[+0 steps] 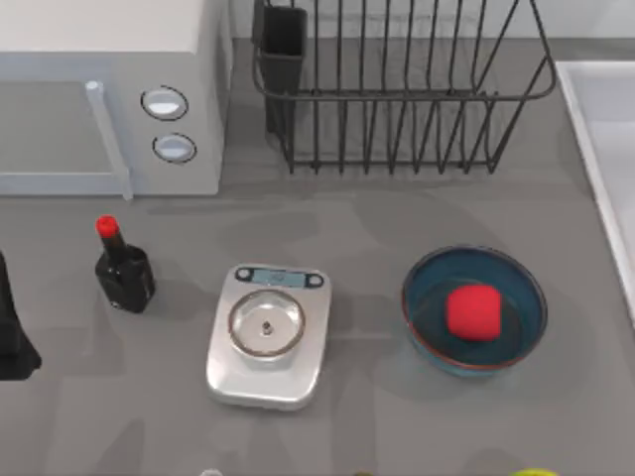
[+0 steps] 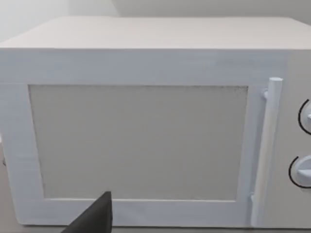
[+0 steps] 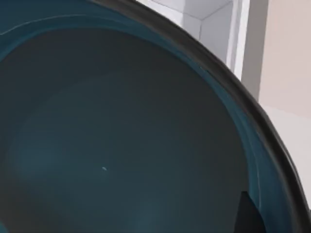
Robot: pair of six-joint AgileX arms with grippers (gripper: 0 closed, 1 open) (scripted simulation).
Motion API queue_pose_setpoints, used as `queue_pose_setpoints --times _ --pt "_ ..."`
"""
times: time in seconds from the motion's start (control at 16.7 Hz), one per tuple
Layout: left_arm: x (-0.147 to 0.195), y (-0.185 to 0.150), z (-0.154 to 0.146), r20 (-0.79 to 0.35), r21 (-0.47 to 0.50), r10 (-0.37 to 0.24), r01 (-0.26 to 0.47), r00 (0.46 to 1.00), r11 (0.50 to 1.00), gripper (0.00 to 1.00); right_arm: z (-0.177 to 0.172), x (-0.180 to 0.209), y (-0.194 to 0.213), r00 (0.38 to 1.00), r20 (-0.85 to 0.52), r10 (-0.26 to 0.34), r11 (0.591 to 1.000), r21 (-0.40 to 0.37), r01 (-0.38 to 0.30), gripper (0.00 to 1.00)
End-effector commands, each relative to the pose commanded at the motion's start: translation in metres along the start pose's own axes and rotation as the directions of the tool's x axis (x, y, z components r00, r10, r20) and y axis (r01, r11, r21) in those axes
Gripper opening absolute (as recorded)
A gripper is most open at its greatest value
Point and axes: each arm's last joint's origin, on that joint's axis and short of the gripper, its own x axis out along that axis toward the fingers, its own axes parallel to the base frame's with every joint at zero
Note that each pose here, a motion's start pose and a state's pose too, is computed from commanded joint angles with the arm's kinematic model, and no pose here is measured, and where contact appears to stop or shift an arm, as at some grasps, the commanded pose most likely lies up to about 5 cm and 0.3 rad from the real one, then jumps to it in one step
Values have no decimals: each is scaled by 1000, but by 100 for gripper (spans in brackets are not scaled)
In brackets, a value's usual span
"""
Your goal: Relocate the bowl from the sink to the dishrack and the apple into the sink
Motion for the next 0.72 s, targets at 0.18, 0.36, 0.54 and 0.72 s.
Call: queue_pose_setpoints --times 0.18,0.36,0.54,0.72 --pt "0 0 0 0 0 0 0 1000 1000 100 34 -17 47 984 172 -49 999 13 48 0" --pt "0 0 0 0 0 0 0 1000 1000 100 58 -39 93 934 347 -85 996 65 66 0" --pt "0 0 0 0 0 0 0 1000 1000 100 77 -69 138 839 531 -117 986 162 34 0" --pt "0 0 0 0 0 0 0 1000 1000 100 87 -106 182 709 692 -139 960 270 -75 0"
